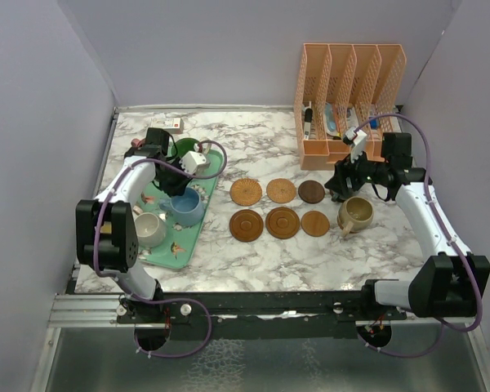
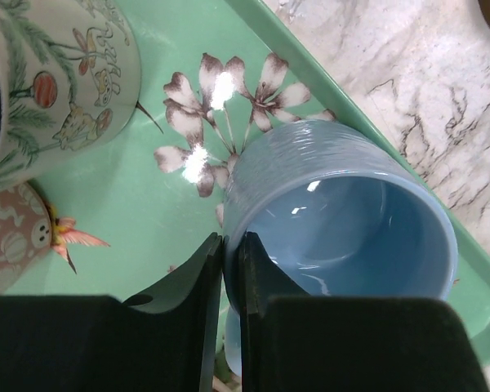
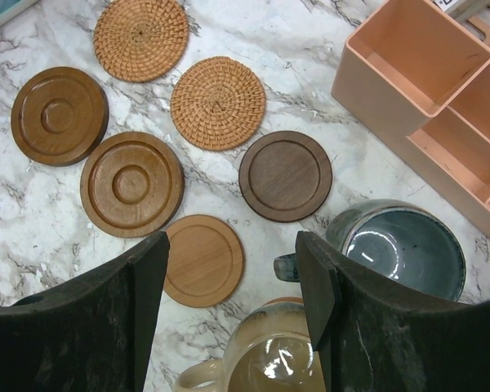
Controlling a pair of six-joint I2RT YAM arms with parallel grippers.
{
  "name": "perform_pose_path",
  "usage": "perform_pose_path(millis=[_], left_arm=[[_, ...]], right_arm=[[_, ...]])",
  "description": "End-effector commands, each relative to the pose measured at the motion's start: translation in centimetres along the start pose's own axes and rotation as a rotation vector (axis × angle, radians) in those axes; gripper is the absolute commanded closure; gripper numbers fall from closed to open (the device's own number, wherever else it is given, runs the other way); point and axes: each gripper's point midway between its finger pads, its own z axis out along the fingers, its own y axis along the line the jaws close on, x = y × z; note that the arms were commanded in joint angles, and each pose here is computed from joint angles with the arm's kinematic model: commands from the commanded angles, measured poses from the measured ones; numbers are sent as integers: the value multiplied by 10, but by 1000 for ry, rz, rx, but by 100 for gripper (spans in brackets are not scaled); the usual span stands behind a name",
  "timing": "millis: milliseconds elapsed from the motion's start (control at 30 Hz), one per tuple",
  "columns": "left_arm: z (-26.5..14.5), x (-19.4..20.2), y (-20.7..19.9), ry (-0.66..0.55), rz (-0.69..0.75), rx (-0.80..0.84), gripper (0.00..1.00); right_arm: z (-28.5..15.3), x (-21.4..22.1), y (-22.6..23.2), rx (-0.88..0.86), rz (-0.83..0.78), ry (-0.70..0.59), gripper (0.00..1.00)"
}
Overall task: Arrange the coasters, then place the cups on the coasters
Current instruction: Pick up the cup from the tray.
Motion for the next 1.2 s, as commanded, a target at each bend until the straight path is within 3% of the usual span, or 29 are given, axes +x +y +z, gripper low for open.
perform_pose_path(millis=[0,300,533,1167], left_arm=[[-40,-34,-1,-88,-85,-96,100],[-74,-71,-12,-261,-255,-136,100],[-91,-105,-15,-379,-261,-146,100],[-66,-192,-15,-459,-299,-212,100]], right_arm=[[2,-2,-4,17,-19,-11,36],[1,-22,-4,16,5,-50,42],[-2,-45,2,14,-29,-80,43],[-10,-22,-15,202,-16,-84,43]])
